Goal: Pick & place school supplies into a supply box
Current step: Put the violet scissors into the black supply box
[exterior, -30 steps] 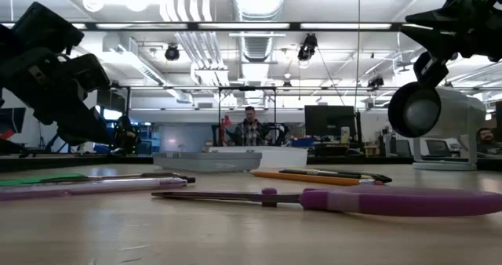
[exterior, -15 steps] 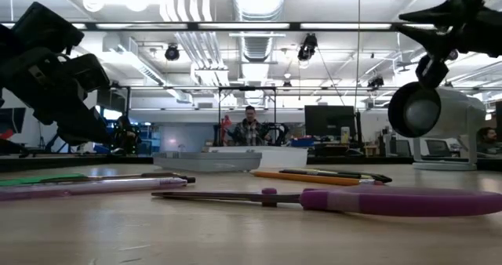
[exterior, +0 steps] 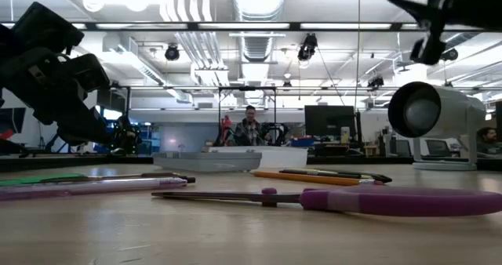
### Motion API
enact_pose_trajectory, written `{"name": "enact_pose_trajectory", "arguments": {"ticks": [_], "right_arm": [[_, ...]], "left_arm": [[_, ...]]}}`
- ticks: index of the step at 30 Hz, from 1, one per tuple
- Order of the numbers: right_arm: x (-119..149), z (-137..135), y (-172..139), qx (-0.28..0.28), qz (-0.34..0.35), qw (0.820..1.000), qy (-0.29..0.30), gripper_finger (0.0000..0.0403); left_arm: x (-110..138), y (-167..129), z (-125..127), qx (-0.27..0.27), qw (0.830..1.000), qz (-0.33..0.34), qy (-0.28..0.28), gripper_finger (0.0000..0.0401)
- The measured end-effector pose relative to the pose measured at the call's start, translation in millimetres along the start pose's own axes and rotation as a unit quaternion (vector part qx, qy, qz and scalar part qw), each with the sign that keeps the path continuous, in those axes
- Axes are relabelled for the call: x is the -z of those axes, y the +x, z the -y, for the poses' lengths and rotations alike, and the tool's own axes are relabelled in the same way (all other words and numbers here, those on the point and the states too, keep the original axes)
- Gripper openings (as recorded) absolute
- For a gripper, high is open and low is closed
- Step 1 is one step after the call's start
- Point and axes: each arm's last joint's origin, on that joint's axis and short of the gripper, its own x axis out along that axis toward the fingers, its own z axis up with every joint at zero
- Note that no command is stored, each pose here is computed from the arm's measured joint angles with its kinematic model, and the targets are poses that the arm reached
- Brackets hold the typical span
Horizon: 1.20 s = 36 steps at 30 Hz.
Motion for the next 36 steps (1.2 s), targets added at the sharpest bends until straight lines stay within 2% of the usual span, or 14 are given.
{"name": "enact_pose_trajectory", "arguments": {"ticks": [2,4,6,8,10,11,12,16,18,24,30,36], "right_arm": [[0,-6,16,0.046,-0.056,0.997,-0.026,0.0059],[6,-3,30,0.116,-0.148,0.981,-0.048,0.0059],[15,8,39,0.207,-0.253,0.943,-0.067,0.0059],[24,20,44,0.301,-0.337,0.890,-0.061,0.0059],[31,32,49,0.385,-0.389,0.836,-0.039,0.0059],[34,37,53,0.411,-0.406,0.815,-0.037,0.0059],[37,40,59,0.422,-0.417,0.804,-0.037,0.0059],[53,37,90,0.397,-0.473,0.782,-0.082,0.0059],[64,36,103,0.387,-0.508,0.761,-0.110,0.0065],[97,16,144,0.345,-0.582,0.720,-0.153,0.0134],[125,10,182,0.361,-0.602,0.690,-0.177,0.0205],[146,10,210,0.382,-0.608,0.668,-0.195,0.0223]], "left_arm": [[0,0,0,0.000,1.000,0.000,0.000,0.0120],[0,0,0,0.000,1.000,0.000,0.000,0.0120],[0,0,0,-0.003,1.000,0.000,0.001,0.0120],[0,0,-1,-0.018,1.000,0.005,0.000,0.0120],[0,0,-2,-0.029,1.000,0.008,0.000,0.0120],[0,0,-2,-0.030,1.000,0.009,0.000,0.0120],[0,0,-2,-0.030,1.000,0.008,0.000,0.0120],[0,0,-2,-0.030,1.000,0.009,0.000,0.0120],[0,0,-2,-0.031,0.999,0.009,0.000,0.0120],[0,0,-2,-0.031,0.999,0.009,0.000,0.0120],[0,0,-2,-0.031,0.999,0.009,0.000,0.0120],[0,0,-2,-0.031,0.999,0.010,0.000,0.0120]]}}
